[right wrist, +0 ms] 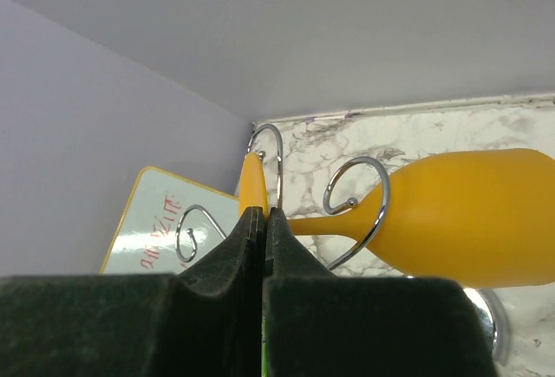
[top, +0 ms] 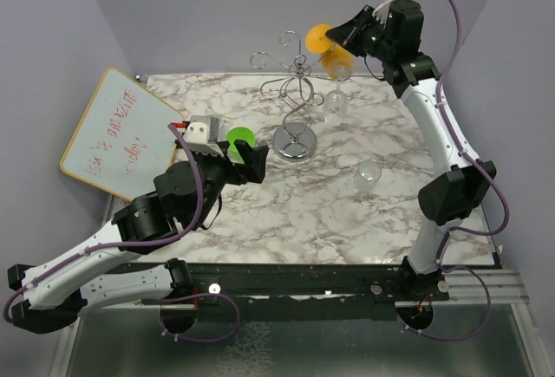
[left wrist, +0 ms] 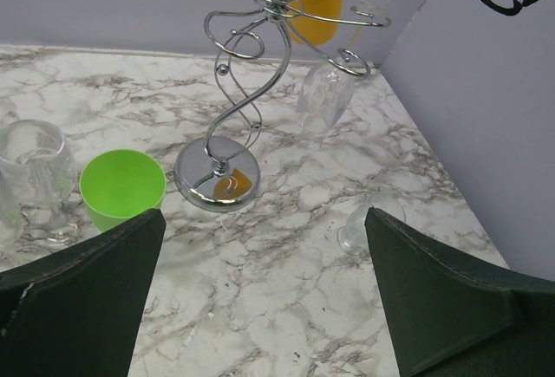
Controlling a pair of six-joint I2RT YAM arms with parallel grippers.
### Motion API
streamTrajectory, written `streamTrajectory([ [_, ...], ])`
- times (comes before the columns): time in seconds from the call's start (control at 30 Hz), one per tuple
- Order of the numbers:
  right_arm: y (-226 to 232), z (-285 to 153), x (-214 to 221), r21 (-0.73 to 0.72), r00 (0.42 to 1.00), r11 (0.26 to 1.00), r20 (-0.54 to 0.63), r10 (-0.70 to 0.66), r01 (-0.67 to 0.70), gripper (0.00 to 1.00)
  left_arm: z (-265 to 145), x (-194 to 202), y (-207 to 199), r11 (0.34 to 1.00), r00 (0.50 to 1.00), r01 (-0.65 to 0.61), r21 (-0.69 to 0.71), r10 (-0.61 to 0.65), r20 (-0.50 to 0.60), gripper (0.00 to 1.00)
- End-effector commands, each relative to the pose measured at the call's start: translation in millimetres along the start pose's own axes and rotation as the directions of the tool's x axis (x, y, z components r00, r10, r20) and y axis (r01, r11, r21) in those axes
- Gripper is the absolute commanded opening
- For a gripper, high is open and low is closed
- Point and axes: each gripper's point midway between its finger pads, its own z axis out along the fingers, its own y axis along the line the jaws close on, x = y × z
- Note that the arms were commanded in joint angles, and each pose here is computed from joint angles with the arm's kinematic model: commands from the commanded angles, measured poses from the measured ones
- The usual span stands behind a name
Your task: Place the wine glass upside down on the wine glass rack
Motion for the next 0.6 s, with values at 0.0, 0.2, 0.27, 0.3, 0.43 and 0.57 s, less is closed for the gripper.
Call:
streamTrajectory([
  [0.0,2,-5,-21,0.033,0.995,0.999,0.096,-0.032,0.029,0.01,-1,1,4,1.000,1.000,0.010,-0.012,-0.009,0.008,0.99],
  [0.2,-5,3,-28,0.048,0.990,0.998,0.132,-0.050,0.044,0.01,-1,4,4,1.000,1.000,0.007,-0.012,-0.007,0.003,0.99],
  [0.27,-5,6,-29,0.039,0.988,0.998,0.140,-0.056,0.051,0.01,-1,4,4,1.000,1.000,0.007,-0.011,-0.007,0.002,0.99],
  [0.3,-6,8,-29,0.036,0.988,0.998,0.141,-0.057,0.052,0.01,-1,5,4,1.000,1.000,0.005,-0.012,-0.005,0.000,0.99],
  [0.43,-9,16,-24,0.022,0.990,0.998,0.124,-0.063,0.061,0.01,0,7,4,1.000,1.000,0.001,-0.011,-0.001,-0.005,0.99],
  [0.57,-12,23,-17,0.008,0.993,0.998,0.100,-0.067,0.066,0.01,1,8,3,1.000,1.000,-0.004,-0.011,0.004,-0.009,0.99],
])
